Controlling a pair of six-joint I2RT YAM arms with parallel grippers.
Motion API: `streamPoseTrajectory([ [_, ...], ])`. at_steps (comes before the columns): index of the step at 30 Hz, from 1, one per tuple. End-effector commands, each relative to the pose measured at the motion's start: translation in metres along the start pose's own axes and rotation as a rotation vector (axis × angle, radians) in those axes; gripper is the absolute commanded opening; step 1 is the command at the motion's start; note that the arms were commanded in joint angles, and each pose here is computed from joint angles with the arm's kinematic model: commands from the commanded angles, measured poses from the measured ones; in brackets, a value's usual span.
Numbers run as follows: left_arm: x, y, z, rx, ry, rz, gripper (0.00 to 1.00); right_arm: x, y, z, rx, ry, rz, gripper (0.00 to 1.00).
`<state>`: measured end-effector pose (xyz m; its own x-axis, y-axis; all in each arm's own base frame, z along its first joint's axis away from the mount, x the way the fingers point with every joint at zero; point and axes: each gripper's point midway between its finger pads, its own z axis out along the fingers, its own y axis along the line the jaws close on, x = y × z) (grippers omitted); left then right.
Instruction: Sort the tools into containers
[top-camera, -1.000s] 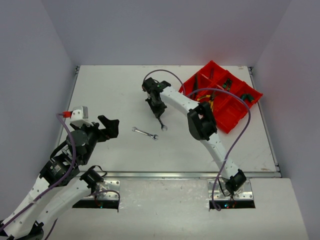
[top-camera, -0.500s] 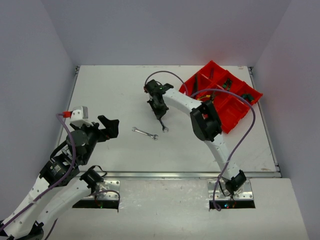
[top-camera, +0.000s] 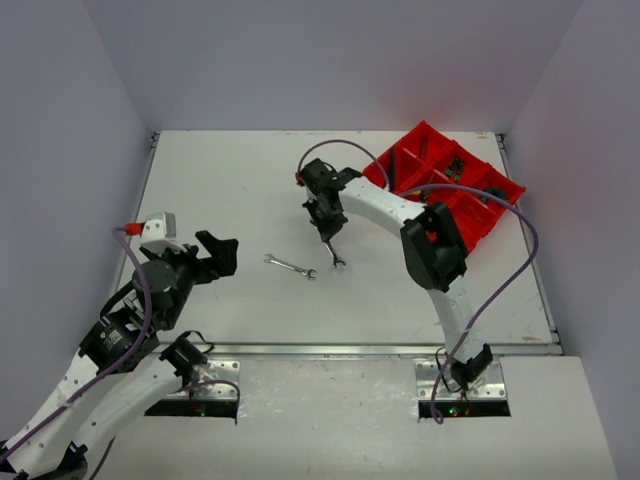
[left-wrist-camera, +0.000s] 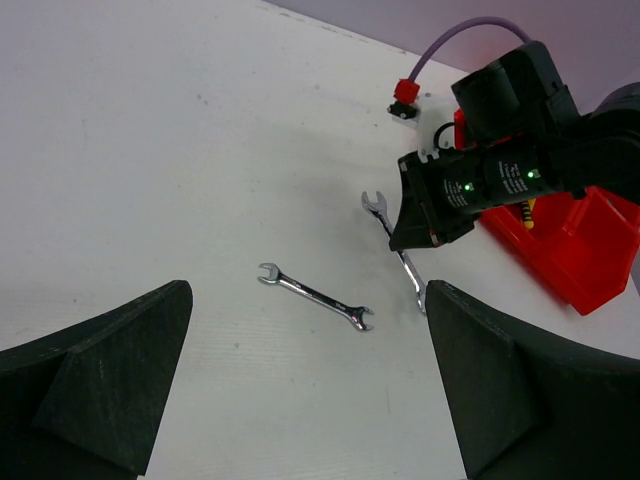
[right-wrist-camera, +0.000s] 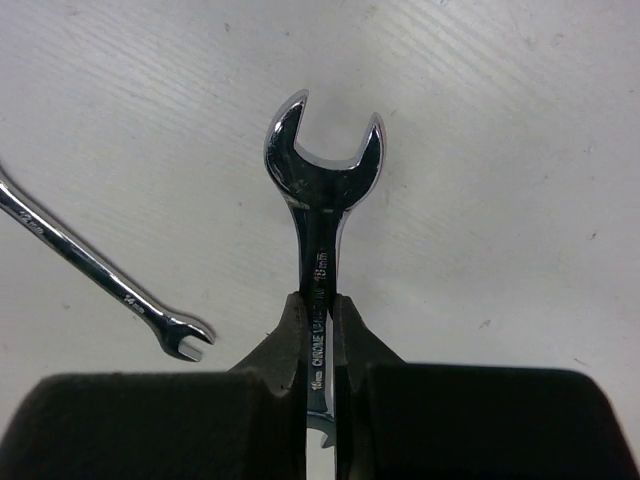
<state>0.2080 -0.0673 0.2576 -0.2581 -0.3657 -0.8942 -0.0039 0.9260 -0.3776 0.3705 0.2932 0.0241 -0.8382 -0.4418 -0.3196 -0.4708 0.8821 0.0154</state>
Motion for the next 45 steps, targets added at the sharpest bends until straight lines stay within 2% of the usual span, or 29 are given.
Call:
streamPoseTrajectory([
  [1, -0.012, -0.003, -0.001, 0.012, -0.045, -0.019, 1.0, -0.024, -0.002, -0.033, -0.005, -0.128, 0.032, 0.0],
  [5, -0.012, -0.002, -0.001, 0.011, -0.048, -0.02, 1.0, -0.022, -0.022, -0.048, 0.032, -0.149, 0.079, 0.0],
  [10, -0.014, -0.002, -0.003, 0.015, -0.053, -0.024, 1.0, -0.016, -0.071, -0.081, 0.097, -0.207, 0.183, 0.0],
  [15, -0.014, -0.002, -0.003, 0.019, -0.055, -0.026, 1.0, 0.003, -0.135, -0.123, 0.187, -0.275, 0.297, 0.0],
  [19, -0.012, -0.005, -0.002, 0.031, -0.045, -0.017, 1.0, 0.033, -0.203, -0.152, 0.275, -0.325, 0.453, 0.0],
  [25, -0.008, -0.01, 0.0, 0.051, -0.029, -0.001, 1.0, 0.061, -0.292, -0.171, 0.406, -0.37, 0.622, 0.0],
  [28, -0.007, -0.012, 0.001, 0.059, -0.02, 0.004, 1.0, 0.062, -0.322, -0.169, 0.445, -0.388, 0.642, 0.0],
  [34, -0.011, -0.013, -0.005, 0.083, -0.04, -0.009, 1.0, 0.07, -0.364, -0.14, 0.485, -0.309, 0.634, 0.0],
  [45, -0.006, -0.018, -0.001, 0.095, -0.017, 0.01, 1.0, 0.085, -0.366, -0.104, 0.439, -0.26, 0.641, 0.0],
])
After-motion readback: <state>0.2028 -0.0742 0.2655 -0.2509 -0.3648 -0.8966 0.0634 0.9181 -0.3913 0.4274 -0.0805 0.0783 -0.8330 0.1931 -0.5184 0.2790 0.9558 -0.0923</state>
